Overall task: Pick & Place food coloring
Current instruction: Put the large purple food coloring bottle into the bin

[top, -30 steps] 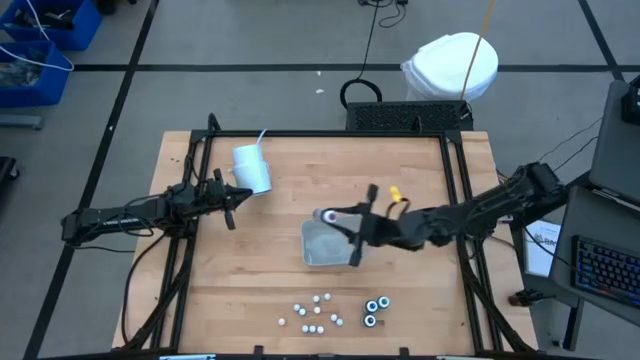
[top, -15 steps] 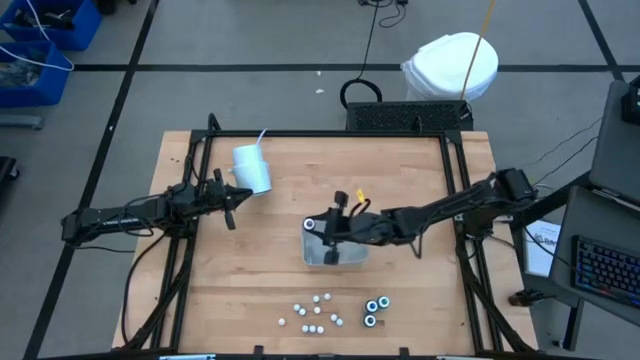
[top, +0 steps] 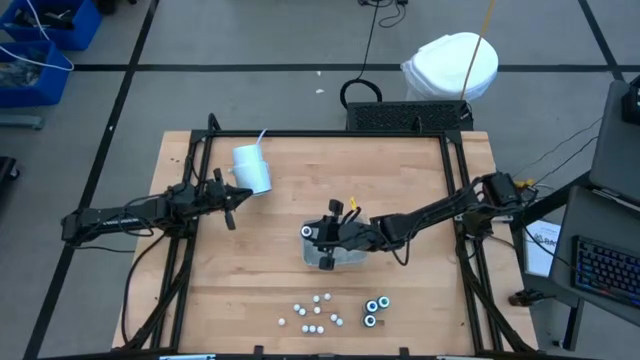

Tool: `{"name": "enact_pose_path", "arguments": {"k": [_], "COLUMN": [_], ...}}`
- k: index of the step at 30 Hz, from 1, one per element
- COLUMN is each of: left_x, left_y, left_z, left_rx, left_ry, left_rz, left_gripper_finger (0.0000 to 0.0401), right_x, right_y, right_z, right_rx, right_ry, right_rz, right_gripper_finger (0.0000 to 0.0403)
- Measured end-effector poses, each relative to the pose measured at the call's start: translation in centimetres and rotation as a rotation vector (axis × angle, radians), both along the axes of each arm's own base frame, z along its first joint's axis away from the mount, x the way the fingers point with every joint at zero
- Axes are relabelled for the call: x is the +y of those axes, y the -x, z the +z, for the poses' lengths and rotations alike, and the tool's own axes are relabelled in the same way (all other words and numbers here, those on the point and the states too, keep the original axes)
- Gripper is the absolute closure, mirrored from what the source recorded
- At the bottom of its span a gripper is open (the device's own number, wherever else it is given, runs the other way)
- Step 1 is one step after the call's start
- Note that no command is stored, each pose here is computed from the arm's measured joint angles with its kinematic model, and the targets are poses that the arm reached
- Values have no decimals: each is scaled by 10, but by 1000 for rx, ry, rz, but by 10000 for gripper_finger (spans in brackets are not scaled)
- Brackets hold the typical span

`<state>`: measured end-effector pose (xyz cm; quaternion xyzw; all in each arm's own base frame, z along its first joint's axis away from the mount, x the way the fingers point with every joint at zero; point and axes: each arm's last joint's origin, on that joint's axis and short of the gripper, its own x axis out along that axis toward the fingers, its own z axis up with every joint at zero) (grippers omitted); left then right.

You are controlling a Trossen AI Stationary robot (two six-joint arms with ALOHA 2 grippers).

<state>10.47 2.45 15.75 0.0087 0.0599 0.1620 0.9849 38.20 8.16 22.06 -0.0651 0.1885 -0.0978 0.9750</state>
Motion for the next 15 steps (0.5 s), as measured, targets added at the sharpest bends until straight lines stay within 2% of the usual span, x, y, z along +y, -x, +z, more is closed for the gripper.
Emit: {"name": "enact_pose_path", "arguments": {"k": [5,9,15], "left_x": [0,0,0], "left_y": [0,0,0], "left_z": [0,0,0], "left_rx": [0,0,0], "left_ry": [0,0,0], "left_rz": [0,0,0], "left_gripper_finger": [375,375,375], "right_x": [-1,-3,-6], "right_y": [0,3,14], "right_z": [-4,-7,-27], "right_rx": [20,18,-86], "right_ry": [-5,-8,-85], "right_rz": [-23,-91,-120], "right_gripper_finger": [294,294,294]}}
